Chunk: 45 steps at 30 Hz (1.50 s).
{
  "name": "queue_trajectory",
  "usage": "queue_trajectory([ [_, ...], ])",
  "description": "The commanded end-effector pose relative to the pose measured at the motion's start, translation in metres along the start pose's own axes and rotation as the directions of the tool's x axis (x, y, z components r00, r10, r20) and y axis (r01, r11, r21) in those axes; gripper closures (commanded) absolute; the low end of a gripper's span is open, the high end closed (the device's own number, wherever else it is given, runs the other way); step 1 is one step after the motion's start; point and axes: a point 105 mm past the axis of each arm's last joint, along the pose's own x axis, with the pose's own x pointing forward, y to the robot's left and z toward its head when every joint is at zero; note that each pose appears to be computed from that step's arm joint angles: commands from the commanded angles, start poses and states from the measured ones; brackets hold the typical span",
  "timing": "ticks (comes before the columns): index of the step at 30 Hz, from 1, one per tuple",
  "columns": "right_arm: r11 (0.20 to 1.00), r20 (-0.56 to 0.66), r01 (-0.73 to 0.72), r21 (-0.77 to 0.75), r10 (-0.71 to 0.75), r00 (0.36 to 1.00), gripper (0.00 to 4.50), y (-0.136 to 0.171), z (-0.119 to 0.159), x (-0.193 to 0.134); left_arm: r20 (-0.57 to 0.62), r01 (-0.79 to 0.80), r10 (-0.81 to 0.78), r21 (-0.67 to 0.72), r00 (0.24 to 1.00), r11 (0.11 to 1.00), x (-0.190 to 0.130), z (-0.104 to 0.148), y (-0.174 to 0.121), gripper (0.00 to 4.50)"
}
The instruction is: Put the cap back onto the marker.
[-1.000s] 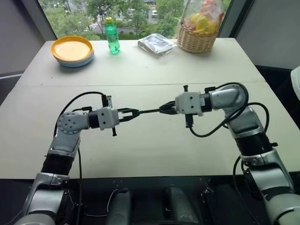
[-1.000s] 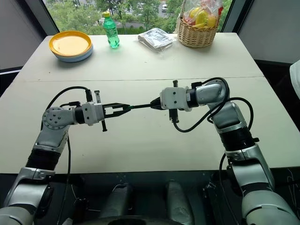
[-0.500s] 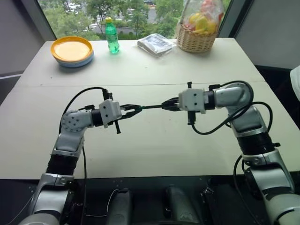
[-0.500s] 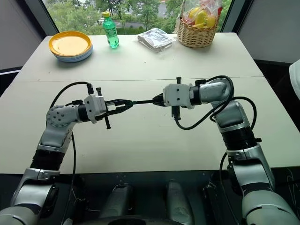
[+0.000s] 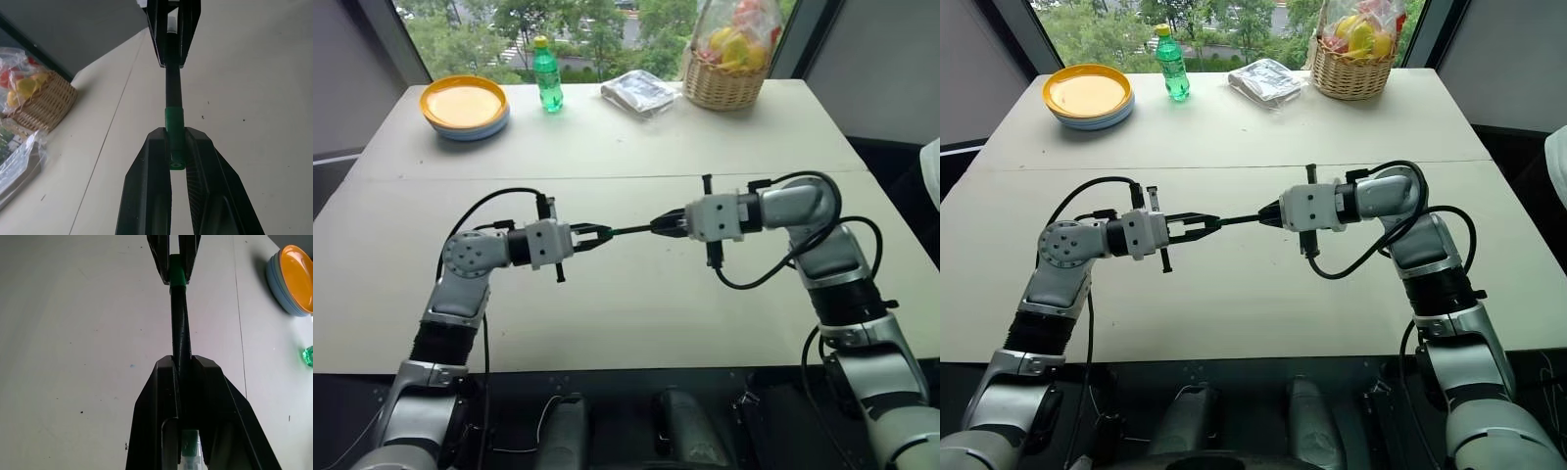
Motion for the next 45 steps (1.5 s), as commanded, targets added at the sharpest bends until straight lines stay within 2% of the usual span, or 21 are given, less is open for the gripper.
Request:
queue_trajectory([
  [1, 0.973, 0.244, -0.111, -0.2, 0.159, 0.957, 4.46, 0.021, 0.063, 0.036, 0.251, -0.011, -0.025, 0.14, 0.968, 0.99, 0.032, 0.063, 0.008, 4.5],
  [9, 0.977, 0.227, -0.112, -0.182, 0.153, 0.962, 4.46, 0.021, 0.058, 0.036, 0.194, 0.003, -0.025, 0.112, 0.981, 0.994, 0.025, 0.049, 0.004, 4.5],
  [13, 0.984, 0.197, -0.09, -0.151, 0.12, 0.973, 4.46, 0.011, 0.047, 0.033, 0.135, -0.017, 0.008, 0.071, 0.991, 0.997, 0.014, 0.036, 0.006, 4.5],
  [14, 0.986, 0.181, -0.08, -0.145, 0.106, 0.978, 4.5, 0.007, 0.042, 0.032, 0.121, -0.029, 0.021, 0.066, 0.992, 0.997, 0.01, 0.034, 0.008, 3.49],
  [17, 0.989, 0.146, -0.06, -0.138, 0.08, 0.986, 4.5, -0.003, 0.031, 0.029, 0.086, -0.053, 0.049, 0.049, 0.995, 0.997, 0.001, 0.03, 0.008, 2.19],
  [21, 0.991, 0.1, -0.037, -0.129, 0.05, 0.994, 4.5, -0.014, 0.016, 0.023, 0.035, -0.106, 0.105, 0.036, 0.994, 0.994, -0.014, 0.027, 0.009, 0.05],
  [32, 0.998, -0.08, 0.056, -0.024, -0.058, 0.995, 4.5, -0.027, -0.034, 0.0, -0.108, -0.269, 0.266, -0.013, 0.958, 0.963, -0.054, 0.024, 0.013, 0.05],
  [36, 0.981, -0.137, 0.146, 0.128, -0.128, 0.982, 4.5, -0.028, -0.048, -0.018, -0.163, -0.337, 0.319, -0.093, 0.934, 0.937, -0.06, 0.018, 0.017, 0.05],
  [42, 0.868, -0.268, 0.353, 0.351, -0.268, 0.926, 4.5, -0.026, -0.053, -0.051, -0.244, -0.48, 0.42, -0.294, 0.874, 0.827, -0.062, 0.001, 0.027, 0.05],
  [45, 0.748, -0.376, 0.486, 0.451, -0.335, 0.864, 4.5, -0.021, -0.058, -0.068, -0.277, -0.477, 0.399, -0.34, 0.874, 0.81, -0.058, -0.008, 0.027, 0.05],
])
